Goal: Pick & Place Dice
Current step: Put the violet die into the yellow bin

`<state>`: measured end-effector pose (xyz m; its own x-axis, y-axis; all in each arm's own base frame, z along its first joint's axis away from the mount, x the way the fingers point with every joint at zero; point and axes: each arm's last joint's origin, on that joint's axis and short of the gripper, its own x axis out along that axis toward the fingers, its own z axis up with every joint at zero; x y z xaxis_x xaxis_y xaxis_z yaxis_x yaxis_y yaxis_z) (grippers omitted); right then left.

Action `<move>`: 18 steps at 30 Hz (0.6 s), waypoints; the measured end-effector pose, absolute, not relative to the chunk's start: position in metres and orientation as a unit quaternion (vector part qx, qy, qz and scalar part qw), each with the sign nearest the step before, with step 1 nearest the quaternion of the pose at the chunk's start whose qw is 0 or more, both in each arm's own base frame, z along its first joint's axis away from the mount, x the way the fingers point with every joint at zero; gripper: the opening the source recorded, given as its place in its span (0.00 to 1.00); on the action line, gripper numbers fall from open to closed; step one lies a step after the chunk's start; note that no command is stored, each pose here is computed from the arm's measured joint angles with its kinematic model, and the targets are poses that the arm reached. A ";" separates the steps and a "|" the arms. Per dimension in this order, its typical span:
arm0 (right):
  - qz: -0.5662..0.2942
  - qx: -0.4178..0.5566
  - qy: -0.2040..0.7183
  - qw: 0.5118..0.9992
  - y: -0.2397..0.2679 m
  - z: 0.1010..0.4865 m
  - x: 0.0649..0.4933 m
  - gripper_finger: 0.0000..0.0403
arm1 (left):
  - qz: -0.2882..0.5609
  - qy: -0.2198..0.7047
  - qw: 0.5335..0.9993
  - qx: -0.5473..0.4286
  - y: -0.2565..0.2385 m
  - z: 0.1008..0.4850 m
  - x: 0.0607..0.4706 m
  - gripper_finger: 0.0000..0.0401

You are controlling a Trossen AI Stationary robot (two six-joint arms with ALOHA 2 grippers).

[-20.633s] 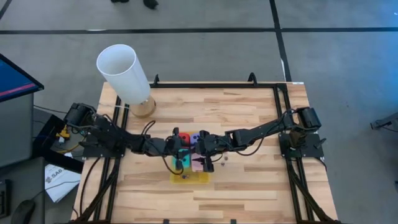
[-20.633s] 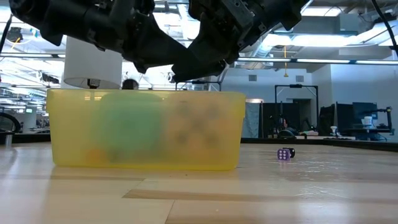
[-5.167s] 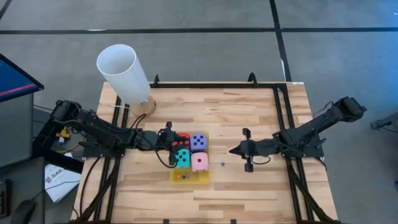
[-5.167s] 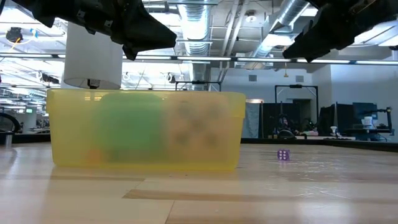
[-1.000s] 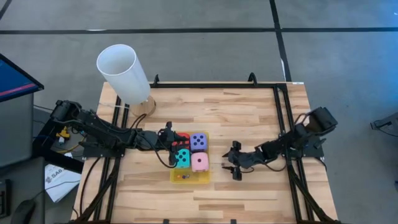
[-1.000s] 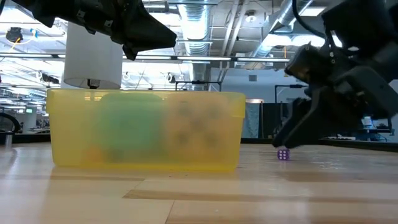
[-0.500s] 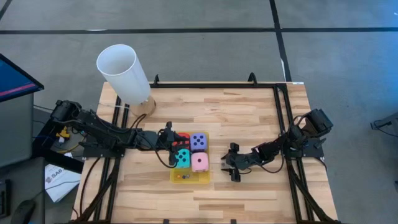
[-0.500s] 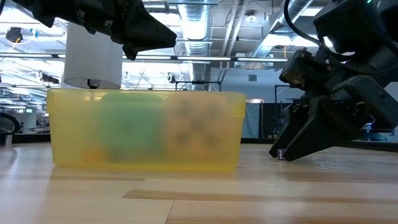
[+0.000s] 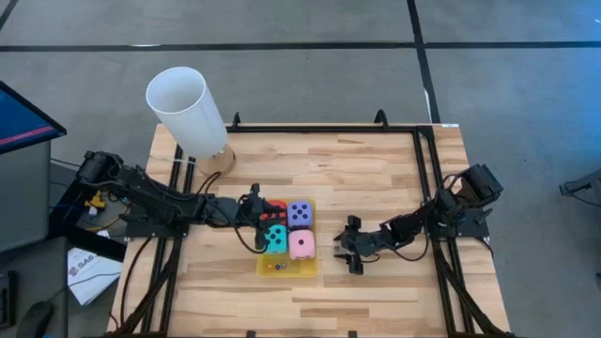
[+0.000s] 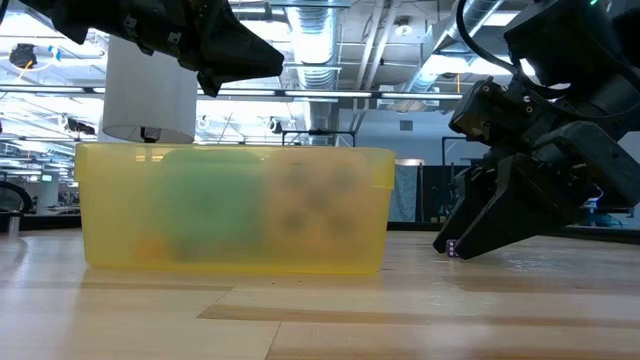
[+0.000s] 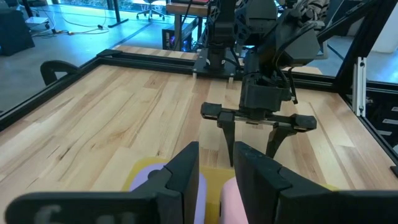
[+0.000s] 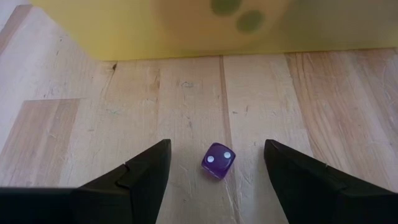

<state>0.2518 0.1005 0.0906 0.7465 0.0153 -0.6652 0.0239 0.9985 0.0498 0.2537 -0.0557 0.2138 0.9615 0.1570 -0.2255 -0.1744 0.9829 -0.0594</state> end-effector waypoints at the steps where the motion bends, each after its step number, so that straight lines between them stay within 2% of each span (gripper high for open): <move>1: -0.002 0.028 0.356 0.934 0.100 0.091 0.252 0.63 | 0.084 0.111 0.990 -0.039 -0.056 0.214 0.254 0.22; 5: -0.003 0.027 0.357 0.934 0.100 0.090 0.252 0.58 | 0.084 0.111 0.990 -0.039 -0.056 0.214 0.254 0.22; 18: -0.006 0.025 0.360 0.933 0.100 0.090 0.251 0.30 | 0.084 0.111 0.990 -0.039 -0.056 0.214 0.254 0.22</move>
